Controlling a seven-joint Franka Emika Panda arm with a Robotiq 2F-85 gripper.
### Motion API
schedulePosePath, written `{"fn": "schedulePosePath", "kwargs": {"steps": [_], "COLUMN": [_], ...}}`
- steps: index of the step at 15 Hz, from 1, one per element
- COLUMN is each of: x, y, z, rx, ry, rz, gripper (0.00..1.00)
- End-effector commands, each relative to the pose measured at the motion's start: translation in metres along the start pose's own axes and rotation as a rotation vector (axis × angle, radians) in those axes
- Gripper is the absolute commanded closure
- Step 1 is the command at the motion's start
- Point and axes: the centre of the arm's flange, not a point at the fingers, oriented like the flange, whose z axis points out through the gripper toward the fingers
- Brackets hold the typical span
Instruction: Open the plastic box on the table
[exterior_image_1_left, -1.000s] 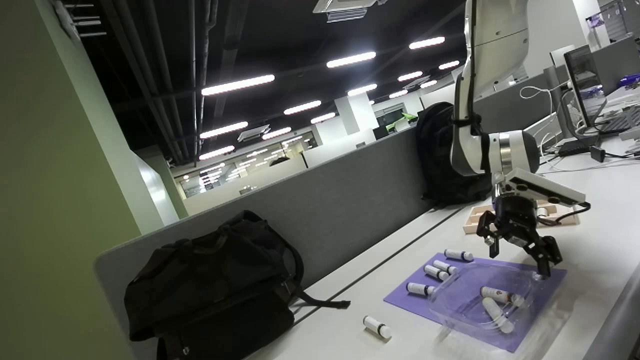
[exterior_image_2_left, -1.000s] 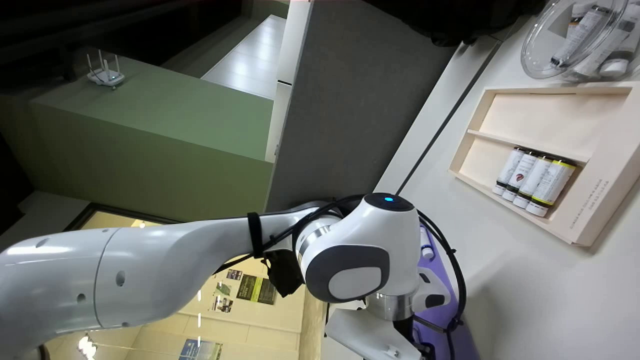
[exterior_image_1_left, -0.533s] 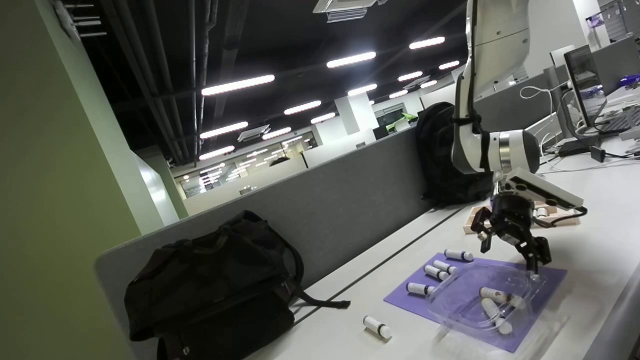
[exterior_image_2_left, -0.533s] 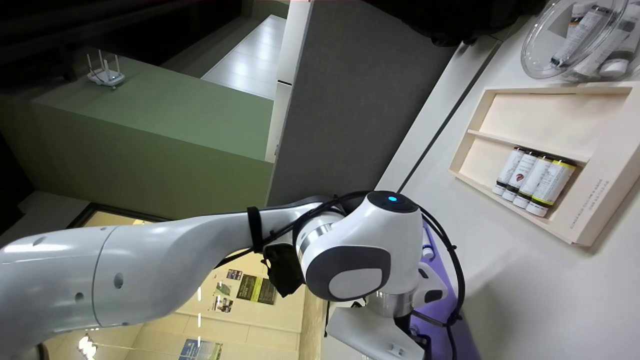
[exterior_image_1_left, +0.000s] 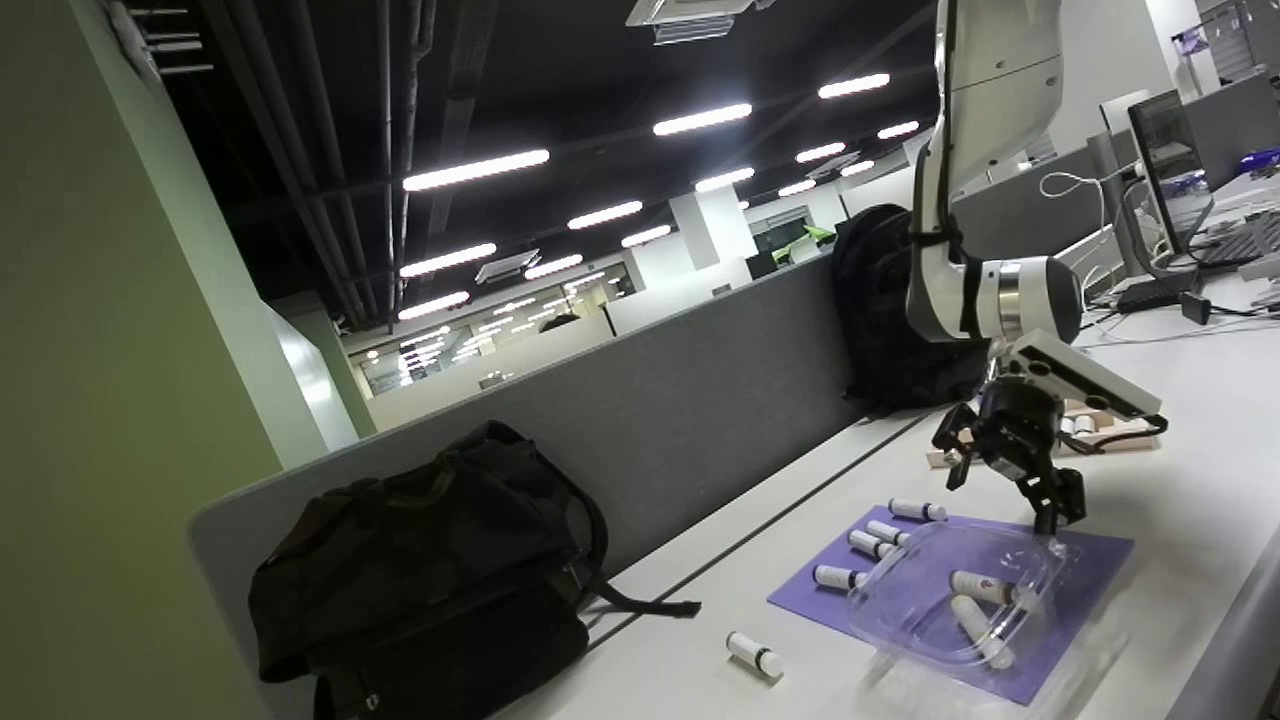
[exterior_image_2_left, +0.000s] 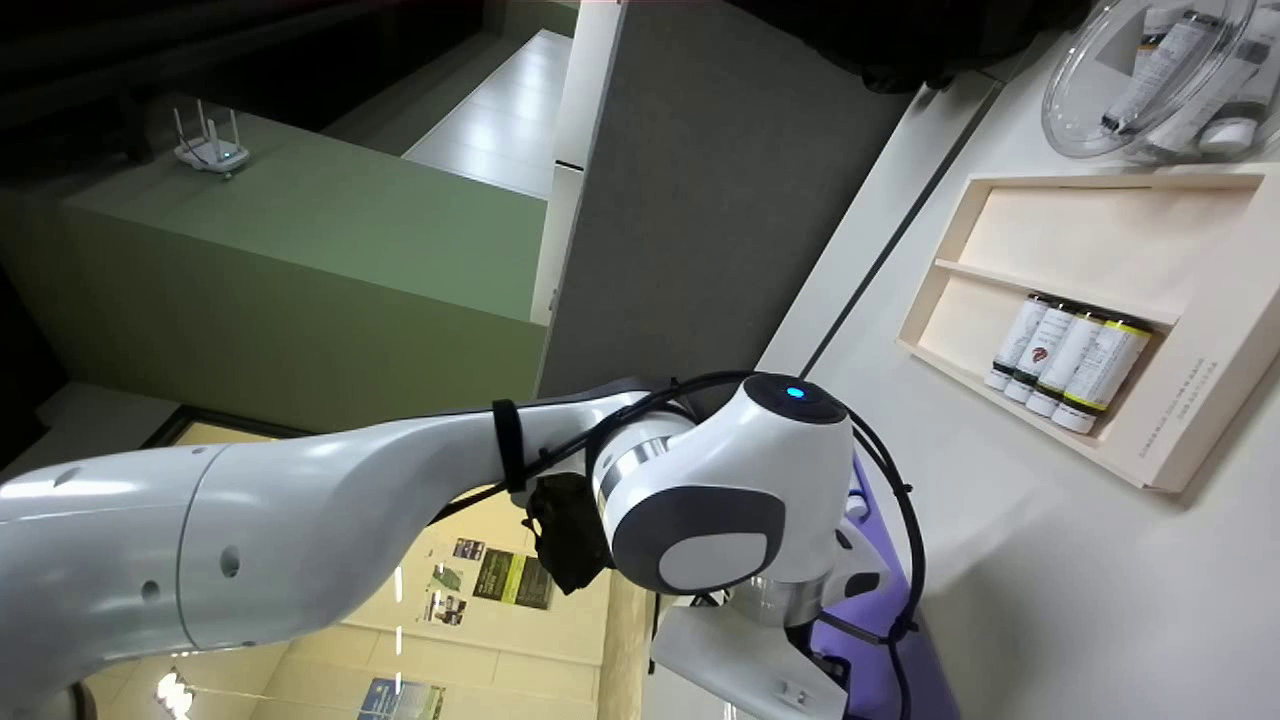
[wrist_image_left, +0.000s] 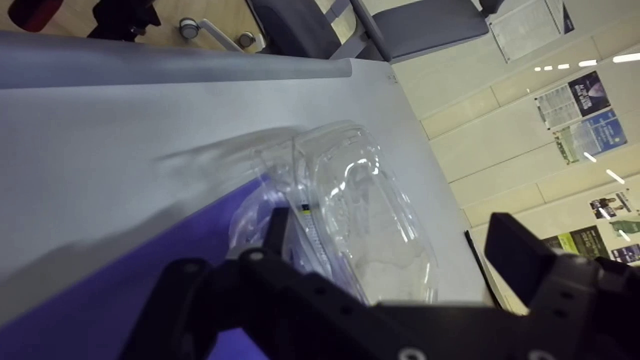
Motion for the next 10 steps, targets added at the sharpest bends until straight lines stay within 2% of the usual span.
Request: {"fn": "schedulePosePath", "kwargs": {"steps": [1, 7, 10], "x": [0.0022, 0.0034, 0.0012], "y": [-0.0095, -0.0116, -0.0095], "z": [-0.0074, -0.0106, -0.0115], "rx": [0.043, 0.063, 0.038], "ry": [0.01, 0.013, -0.016], "rz": [-0.006, 0.0, 0.047], "gripper": [0.0, 0.0, 0.0]}}
